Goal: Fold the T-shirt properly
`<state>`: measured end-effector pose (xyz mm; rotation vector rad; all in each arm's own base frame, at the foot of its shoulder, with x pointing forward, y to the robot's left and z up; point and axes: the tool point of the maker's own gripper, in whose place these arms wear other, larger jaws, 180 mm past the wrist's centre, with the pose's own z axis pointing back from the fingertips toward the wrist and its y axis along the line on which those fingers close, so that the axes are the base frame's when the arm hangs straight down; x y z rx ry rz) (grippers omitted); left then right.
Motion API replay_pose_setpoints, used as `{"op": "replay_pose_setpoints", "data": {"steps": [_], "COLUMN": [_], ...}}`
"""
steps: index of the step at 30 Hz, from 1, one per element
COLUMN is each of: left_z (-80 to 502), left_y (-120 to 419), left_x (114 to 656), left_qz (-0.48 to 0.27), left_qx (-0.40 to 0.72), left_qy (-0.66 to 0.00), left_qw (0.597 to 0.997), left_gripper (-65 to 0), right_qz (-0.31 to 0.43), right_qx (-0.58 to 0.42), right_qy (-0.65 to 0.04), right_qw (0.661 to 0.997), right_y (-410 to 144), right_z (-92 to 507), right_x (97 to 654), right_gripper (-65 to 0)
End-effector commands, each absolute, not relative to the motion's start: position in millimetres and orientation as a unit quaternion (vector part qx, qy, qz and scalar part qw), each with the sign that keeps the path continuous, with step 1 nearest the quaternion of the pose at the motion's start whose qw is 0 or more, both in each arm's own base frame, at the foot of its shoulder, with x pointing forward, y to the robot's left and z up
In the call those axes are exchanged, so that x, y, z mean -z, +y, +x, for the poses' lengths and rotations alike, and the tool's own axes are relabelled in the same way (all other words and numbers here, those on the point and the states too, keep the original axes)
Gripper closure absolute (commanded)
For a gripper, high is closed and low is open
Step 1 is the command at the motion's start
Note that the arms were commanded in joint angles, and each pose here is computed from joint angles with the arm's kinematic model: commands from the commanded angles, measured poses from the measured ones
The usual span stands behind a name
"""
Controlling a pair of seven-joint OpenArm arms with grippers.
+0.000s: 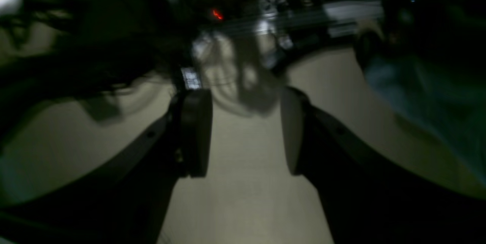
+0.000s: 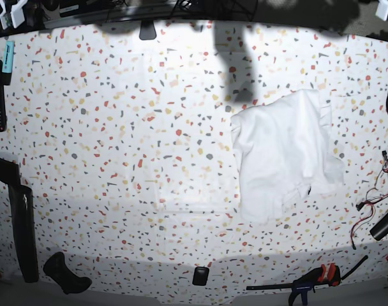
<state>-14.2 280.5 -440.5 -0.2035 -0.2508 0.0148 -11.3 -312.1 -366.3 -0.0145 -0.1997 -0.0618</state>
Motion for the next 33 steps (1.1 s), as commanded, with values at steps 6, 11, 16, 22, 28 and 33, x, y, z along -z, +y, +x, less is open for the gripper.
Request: {"op": "replay_pose_setpoints", "data": {"steps": [6,11,16,22,28,33], "left_z": [-24,-11,10,-19,-49,-50], "left_y": [276,255,231,249,244,241], "left_x": [521,557,563,582,601,609], "left_qz": [-0.134,-0.139,-0.158,-0.061,-0.053,-0.056], "left_qx": [-0.112,-0.084,-0.105,-0.123,-0.077,-0.08], "left_qy": [-0.124,-0.162,-0.234,-0.227,-0.167,-0.149], "left_qw": [0.977,0.973,0.954,0.964,0.982,0.984], "left_gripper": [-30.5,-30.5,-30.5,-30.5,-30.5,-30.5], "right_qz": [0.021,0.028,0.051,0.08,0.113,0.118], "right_qx": [0.049,0.019,-0.038,-0.055,-0.088,-0.152], "right_qy": [0.029,0.137,0.268,0.334,0.304,0.195], "right_qw": [0.998,0.99,0.961,0.937,0.942,0.962], "right_y": [-337,-350,-352,-334,-288,-249], "right_z": [-62,-97,-146,-181,-146,-89], "right_x": [433,468,492,521,558,594], "right_gripper": [-28.8,-28.8,-28.8,-28.8,-28.8,-28.8]}}
